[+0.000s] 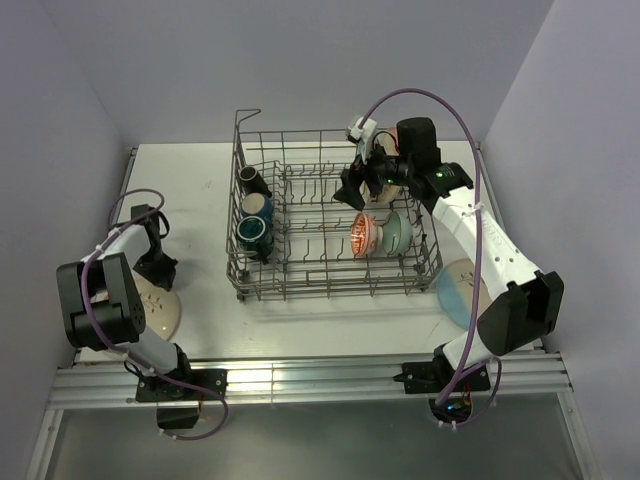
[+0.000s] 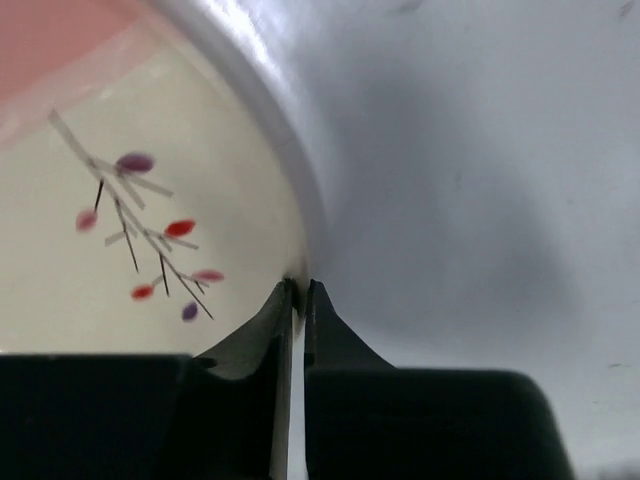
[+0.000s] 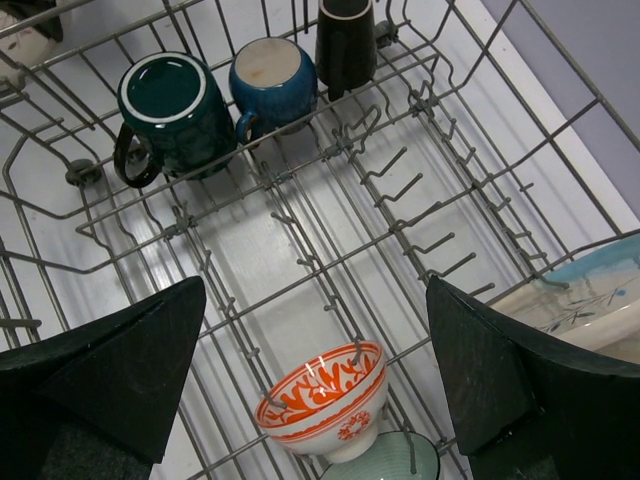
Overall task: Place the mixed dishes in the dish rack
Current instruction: Grab a plate with the left arm
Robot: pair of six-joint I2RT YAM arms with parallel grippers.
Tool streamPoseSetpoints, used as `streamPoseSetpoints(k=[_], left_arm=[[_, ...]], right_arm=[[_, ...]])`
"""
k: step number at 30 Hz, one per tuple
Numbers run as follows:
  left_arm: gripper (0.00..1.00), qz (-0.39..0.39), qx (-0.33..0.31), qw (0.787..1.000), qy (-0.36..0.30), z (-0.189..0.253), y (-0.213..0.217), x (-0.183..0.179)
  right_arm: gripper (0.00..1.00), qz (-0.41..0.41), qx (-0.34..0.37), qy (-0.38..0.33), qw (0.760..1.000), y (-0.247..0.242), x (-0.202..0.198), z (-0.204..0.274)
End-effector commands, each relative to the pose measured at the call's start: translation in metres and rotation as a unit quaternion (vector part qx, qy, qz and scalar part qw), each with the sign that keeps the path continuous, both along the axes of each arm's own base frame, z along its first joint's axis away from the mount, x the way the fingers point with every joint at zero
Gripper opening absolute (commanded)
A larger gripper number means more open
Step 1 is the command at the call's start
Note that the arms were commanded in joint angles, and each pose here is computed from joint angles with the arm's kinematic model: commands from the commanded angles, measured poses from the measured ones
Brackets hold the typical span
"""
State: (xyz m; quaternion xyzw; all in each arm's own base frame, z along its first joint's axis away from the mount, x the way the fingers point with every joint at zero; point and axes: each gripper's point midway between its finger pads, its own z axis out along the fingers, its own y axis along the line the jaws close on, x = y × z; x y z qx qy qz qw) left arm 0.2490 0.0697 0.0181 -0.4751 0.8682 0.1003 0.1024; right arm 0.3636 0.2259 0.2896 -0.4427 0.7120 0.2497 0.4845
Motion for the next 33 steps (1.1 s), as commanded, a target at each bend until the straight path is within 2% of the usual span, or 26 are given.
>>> streamPoseSetpoints(k=[1,7,8,10,11,13,17,24,27,28,29,30,31,32,33], left_arm=[[0.06,-0.012,-0.032,0.996,-0.084,-0.001,-0.007,0.047],[0.03,-0.051,-0.052,0.986,-0.151,0.019,-0.008,0.108],[0.03,-0.056,-0.058,0.981,-0.174,0.031,-0.008,0.127],[0.02,-0.062,-0.072,0.981,-0.172,0.024,-0.011,0.144],[0.02,-0.071,-0.087,0.974,-0.196,0.038,-0.015,0.164],[0.02,-0.077,-0.106,0.972,-0.196,0.029,-0.020,0.181],[0.02,-0.092,-0.137,0.958,-0.234,0.043,-0.030,0.229],[0.03,-0.107,-0.171,0.948,-0.246,0.035,-0.038,0.252],[0.12,-0.111,-0.192,0.937,-0.270,0.046,-0.036,0.248],[0.22,-0.114,-0.198,0.930,-0.287,0.053,-0.036,0.250],[0.28,-0.110,-0.200,0.930,-0.290,0.053,-0.029,0.245],[0.34,-0.117,-0.196,0.924,-0.308,0.068,-0.028,0.245],[0.46,-0.126,-0.190,0.920,-0.320,0.075,-0.026,0.244],[0.53,-0.127,-0.183,0.918,-0.328,0.082,-0.020,0.241],[0.59,-0.137,-0.172,0.911,-0.350,0.104,-0.017,0.240]], right_arm=[[0.98,0.007,0.018,-0.015,1.000,-0.003,-0.014,0.019],[0.98,0.007,0.018,-0.008,1.000,-0.004,-0.015,0.017],[0.98,0.007,0.017,-0.009,1.000,-0.004,-0.015,0.017],[0.98,0.006,0.017,-0.007,1.000,-0.004,-0.015,0.016],[0.98,0.006,0.017,-0.008,1.000,-0.005,-0.015,0.016],[0.98,0.005,0.016,-0.011,1.000,-0.005,-0.016,0.018],[0.98,0.003,0.014,-0.017,1.000,-0.007,-0.016,0.020],[0.98,0.006,0.015,-0.024,1.000,-0.008,-0.021,0.026],[0.98,0.008,0.014,-0.022,1.000,-0.008,-0.022,0.024],[0.98,0.009,0.014,-0.022,1.000,-0.008,-0.022,0.024],[0.98,0.012,0.015,-0.020,1.000,-0.006,-0.022,0.024],[0.98,0.016,0.017,-0.020,1.000,-0.005,-0.023,0.025],[0.98,0.018,0.019,-0.022,0.999,-0.004,-0.023,0.027],[0.98,0.021,0.021,-0.022,0.999,-0.004,-0.023,0.028],[0.98,0.022,0.021,-0.021,0.999,-0.003,-0.022,0.028]])
